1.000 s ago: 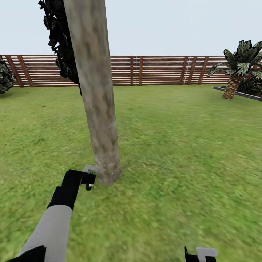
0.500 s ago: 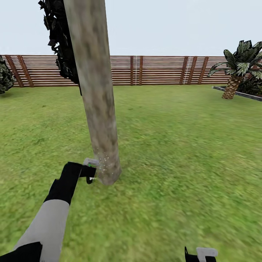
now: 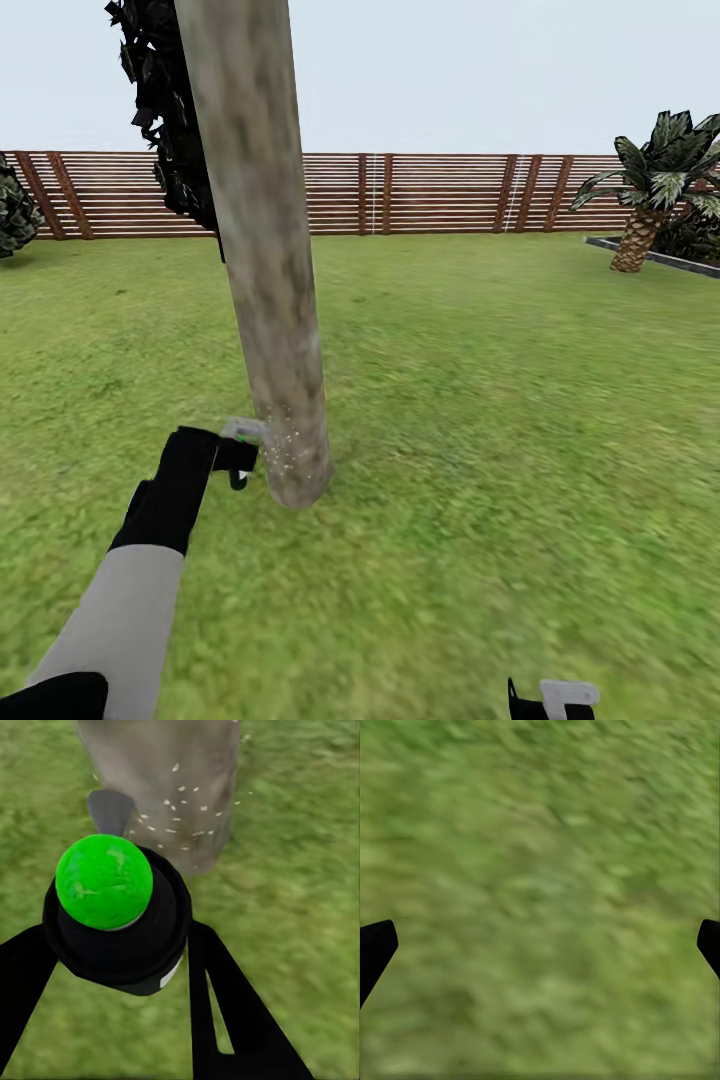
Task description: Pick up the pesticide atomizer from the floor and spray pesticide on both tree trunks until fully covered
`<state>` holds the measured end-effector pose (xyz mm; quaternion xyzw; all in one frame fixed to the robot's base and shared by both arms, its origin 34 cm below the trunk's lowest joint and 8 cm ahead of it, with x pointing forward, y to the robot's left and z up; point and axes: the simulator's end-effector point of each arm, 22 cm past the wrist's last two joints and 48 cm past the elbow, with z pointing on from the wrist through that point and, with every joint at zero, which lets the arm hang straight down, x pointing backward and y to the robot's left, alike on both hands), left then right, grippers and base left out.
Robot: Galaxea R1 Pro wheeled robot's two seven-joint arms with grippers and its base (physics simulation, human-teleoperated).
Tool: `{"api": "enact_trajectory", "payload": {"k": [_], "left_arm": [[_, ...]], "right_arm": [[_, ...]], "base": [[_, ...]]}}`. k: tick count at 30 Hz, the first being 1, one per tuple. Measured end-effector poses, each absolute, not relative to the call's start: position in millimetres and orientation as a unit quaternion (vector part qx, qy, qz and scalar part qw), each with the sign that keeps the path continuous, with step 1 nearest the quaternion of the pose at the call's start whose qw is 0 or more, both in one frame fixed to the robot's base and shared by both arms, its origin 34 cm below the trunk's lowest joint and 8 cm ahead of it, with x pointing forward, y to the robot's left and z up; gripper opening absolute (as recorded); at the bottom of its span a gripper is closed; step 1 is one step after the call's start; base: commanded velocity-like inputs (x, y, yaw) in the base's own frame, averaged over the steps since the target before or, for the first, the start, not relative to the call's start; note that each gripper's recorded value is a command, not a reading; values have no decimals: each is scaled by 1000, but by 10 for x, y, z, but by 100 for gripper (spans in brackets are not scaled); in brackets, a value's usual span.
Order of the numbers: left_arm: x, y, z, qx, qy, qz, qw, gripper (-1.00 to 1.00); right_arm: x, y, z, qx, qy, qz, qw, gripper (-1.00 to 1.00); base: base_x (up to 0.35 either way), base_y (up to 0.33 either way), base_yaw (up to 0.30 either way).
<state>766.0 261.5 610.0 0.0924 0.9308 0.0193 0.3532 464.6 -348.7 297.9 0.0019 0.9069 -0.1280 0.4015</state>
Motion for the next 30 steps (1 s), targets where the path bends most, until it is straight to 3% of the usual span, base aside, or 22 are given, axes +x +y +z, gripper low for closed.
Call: {"api": "enact_trajectory", "payload": {"k": [4,7,9,17,30], "left_arm": [[7620,2570,6131,73,935,-15,347,-100],[7677,1941,6350,99,927,-54,359,-100],[7738,1889,6472,106,924,-48,365,-100],[7820,2681,6577,81,926,8,370,-100],[7948,2248,6894,98,911,-19,399,-100]], "right_arm": [[4641,-3488,2977,2,907,-128,401,100],[4636,-3497,2976,1,907,-129,401,100],[4626,-3498,2970,1,908,-129,399,100],[4618,-3498,2965,1,908,-129,398,100],[4617,-3499,2964,1,908,-129,398,100]], "base": [[0,0,0],[0,0,0],[0,0,0],[0,0,0],[0,0,0]]}}
